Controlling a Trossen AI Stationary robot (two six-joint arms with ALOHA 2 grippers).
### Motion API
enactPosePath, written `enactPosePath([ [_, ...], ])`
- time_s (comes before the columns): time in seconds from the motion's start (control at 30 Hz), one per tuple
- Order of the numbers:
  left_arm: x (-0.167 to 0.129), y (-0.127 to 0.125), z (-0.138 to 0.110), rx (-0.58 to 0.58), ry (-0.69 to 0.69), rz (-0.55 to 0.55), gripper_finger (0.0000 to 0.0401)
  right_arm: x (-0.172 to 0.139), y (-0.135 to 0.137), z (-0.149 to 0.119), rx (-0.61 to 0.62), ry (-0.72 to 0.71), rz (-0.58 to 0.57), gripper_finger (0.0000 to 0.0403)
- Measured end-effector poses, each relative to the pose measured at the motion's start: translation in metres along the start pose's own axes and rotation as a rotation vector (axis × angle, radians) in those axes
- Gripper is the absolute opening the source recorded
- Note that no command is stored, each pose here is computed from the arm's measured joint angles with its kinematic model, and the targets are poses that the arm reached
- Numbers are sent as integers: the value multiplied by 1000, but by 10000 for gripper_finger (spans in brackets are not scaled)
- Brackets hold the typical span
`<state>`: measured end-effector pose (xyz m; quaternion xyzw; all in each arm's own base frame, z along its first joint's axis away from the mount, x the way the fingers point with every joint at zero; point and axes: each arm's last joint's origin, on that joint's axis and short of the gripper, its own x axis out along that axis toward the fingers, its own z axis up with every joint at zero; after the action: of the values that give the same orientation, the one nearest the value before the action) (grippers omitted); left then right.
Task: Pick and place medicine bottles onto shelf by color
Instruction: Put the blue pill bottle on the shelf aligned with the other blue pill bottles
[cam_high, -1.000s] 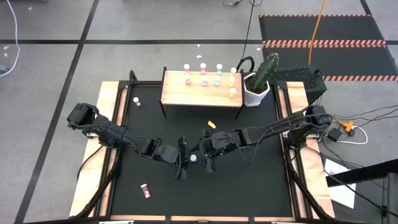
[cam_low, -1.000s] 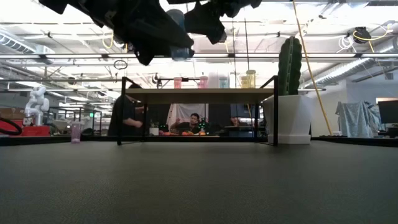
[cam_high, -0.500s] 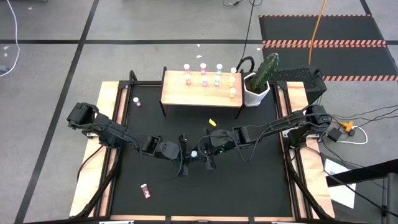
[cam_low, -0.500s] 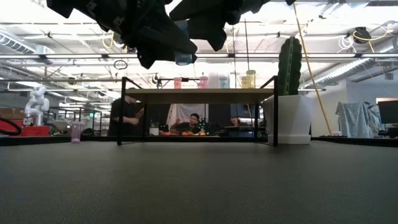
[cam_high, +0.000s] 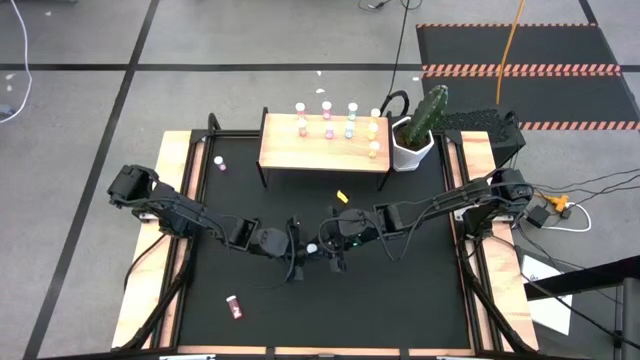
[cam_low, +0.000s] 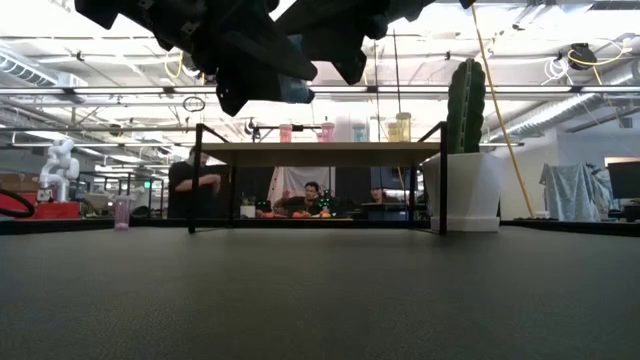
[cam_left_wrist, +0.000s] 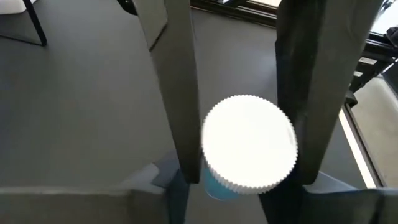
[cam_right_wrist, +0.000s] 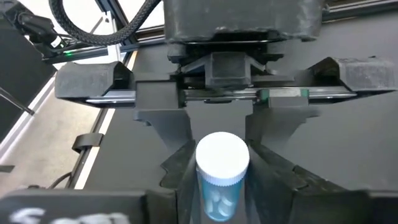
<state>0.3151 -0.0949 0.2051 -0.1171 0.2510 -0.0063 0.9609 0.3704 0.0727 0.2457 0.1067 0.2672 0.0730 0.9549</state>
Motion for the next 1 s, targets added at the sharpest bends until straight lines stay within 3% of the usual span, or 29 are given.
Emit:
enactPosePath([
  [0.2, -13, -6, 6, 13, -5, -23, 232, -5, -1, 5, 11, -24, -3, 122],
  [0.37, -33, 1, 10, -50, 56, 7, 286, -21, -6, 18, 3, -81, -20, 122],
  [0.47, -44, 3, 11, -29, 96, 17, 306, -34, -12, 27, -15, -119, -53, 122],
  [0.7, -58, 14, 17, -109, 78, 103, 321, -72, -41, 52, -101, -240, -215, 123],
  [1.0, -61, 32, 17, -259, 103, 227, 321, -114, -116, 70, -83, -323, -524, 125],
])
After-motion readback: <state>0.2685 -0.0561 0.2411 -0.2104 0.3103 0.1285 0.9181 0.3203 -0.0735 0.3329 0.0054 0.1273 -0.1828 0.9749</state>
